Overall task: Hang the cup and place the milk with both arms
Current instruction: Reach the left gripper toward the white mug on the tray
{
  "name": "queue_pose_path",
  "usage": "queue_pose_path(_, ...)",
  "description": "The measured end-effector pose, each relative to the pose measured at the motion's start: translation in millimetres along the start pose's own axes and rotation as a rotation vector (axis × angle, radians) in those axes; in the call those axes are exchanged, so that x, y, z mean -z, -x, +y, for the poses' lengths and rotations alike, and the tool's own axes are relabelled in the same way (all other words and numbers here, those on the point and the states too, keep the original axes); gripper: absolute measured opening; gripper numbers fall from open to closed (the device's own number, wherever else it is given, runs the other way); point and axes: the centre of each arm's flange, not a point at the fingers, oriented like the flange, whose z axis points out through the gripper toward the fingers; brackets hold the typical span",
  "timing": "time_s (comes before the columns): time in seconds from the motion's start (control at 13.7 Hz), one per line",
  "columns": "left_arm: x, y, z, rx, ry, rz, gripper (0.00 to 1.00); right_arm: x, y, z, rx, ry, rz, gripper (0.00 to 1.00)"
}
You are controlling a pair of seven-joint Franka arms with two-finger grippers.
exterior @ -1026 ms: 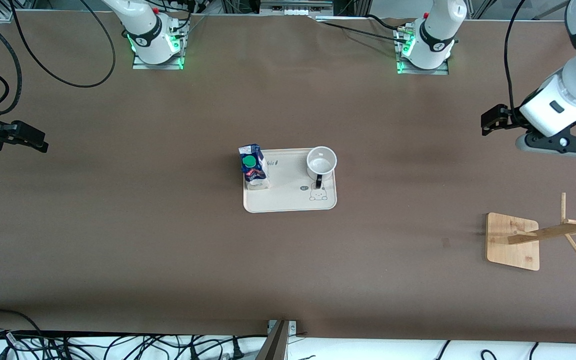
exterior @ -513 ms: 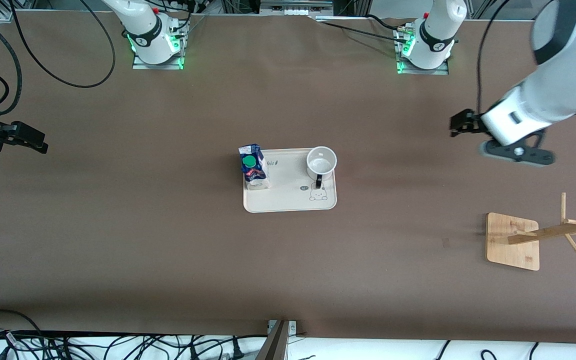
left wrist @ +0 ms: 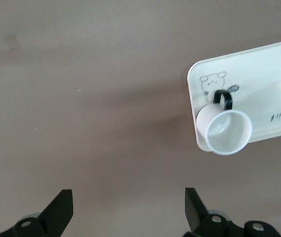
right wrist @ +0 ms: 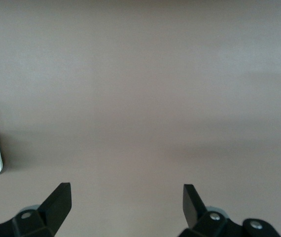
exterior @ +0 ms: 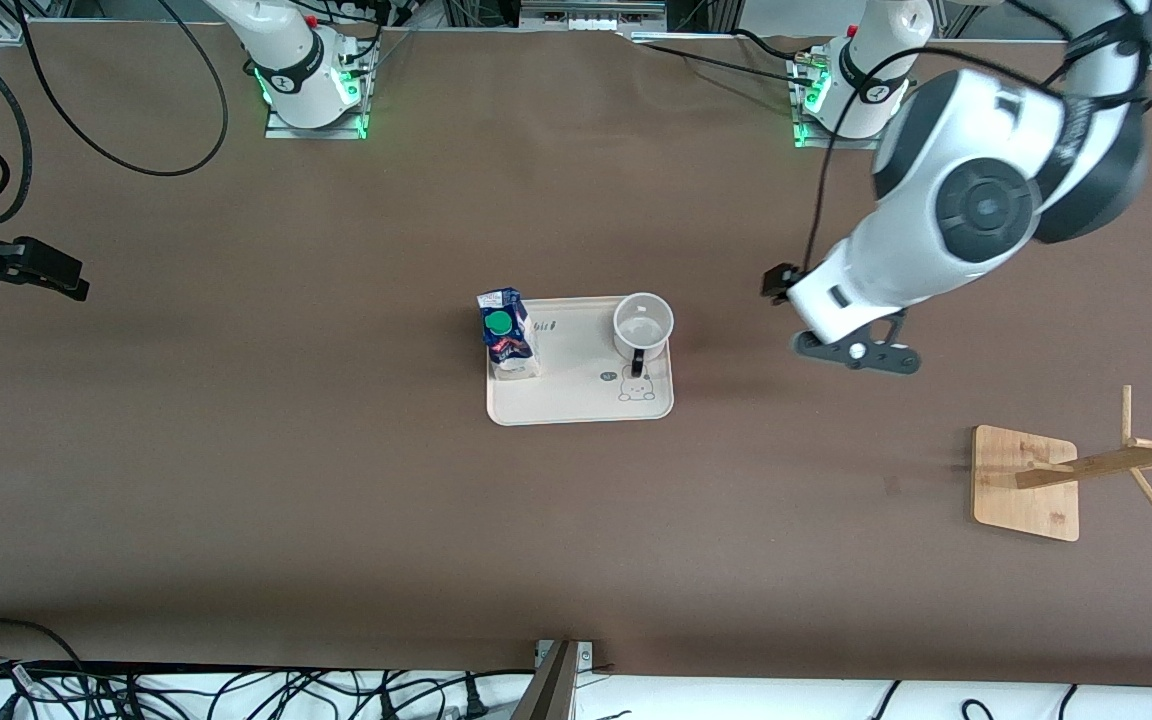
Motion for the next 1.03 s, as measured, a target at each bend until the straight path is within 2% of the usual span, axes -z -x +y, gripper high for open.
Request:
queue_pose_path(0.59,-84.6,-23.9,114.4,0.056,0.012,0.088,1.0,0.0,0.1,-0.5,0.001,0.0,-0.001,1.0)
queue_pose_path(1.03,-159.6,-13.2,177.5,0.056,-0.024,0.036,1.0,0.0,0.2,-0.6,0.001,0.0,-0.001,1.0)
